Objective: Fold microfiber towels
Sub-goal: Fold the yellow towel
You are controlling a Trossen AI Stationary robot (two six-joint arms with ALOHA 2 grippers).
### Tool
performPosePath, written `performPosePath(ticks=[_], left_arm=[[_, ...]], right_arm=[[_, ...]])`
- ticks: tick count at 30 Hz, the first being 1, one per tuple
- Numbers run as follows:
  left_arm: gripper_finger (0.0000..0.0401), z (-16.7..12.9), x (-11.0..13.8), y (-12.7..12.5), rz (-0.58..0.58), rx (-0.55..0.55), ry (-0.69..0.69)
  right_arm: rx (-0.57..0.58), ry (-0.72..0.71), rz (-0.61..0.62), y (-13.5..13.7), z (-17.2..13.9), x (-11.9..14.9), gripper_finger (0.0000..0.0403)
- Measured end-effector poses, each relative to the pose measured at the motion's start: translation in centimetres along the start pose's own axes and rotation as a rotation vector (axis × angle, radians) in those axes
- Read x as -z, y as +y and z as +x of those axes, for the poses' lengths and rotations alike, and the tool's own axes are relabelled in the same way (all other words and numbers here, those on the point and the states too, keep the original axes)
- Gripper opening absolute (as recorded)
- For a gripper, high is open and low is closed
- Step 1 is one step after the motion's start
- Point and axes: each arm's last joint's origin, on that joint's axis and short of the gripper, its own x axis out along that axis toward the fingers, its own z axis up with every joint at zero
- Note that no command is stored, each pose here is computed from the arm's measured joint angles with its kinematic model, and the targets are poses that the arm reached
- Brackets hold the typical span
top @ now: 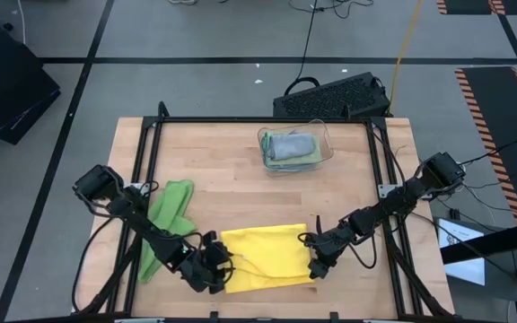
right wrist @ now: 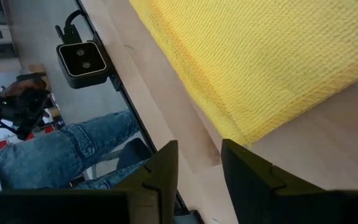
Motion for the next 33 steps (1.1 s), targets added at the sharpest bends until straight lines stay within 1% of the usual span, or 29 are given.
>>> performPosePath(ticks=[4, 11, 18, 22, 27, 30, 33], left_arm=[[0.0211, 0.1, -0.1, 0.1, 0.004, 0.001, 0.003], [0.0212, -0.6, -0.6, 0.1, 0.063, 0.009, -0.010], [0.0212, -1.0, -0.4, 0.9, 0.154, -0.052, 0.039], [0.0212, -0.4, -0.7, 1.5, 0.145, -0.074, 0.054], [0.0211, 0.3, -1.7, 2.1, 0.105, -0.005, 0.098], [0.0191, 0.6, -2.2, 2.4, 0.113, 0.043, 0.115], [0.0145, 0.8, -2.4, 2.7, 0.127, 0.074, 0.148]], right_arm=[[0.000, -0.001, 0.010, 0.0, 0.0, 0.0, 0.0114], [0.004, -0.027, 0.043, 0.0, 0.0, -0.1, 0.0114], [0.006, -0.037, 0.050, 0.0, 0.0, -0.1, 0.0114], [0.005, -0.055, 0.056, 0.0, 0.0, -0.1, 0.0114], [0.002, -0.055, 0.058, 0.0, 0.0, -0.1, 0.0114], [0.003, -0.055, 0.058, 0.0, 0.0, -0.1, 0.0114], [0.002, -0.055, 0.052, 0.0, 0.0, -0.1, 0.0114]])
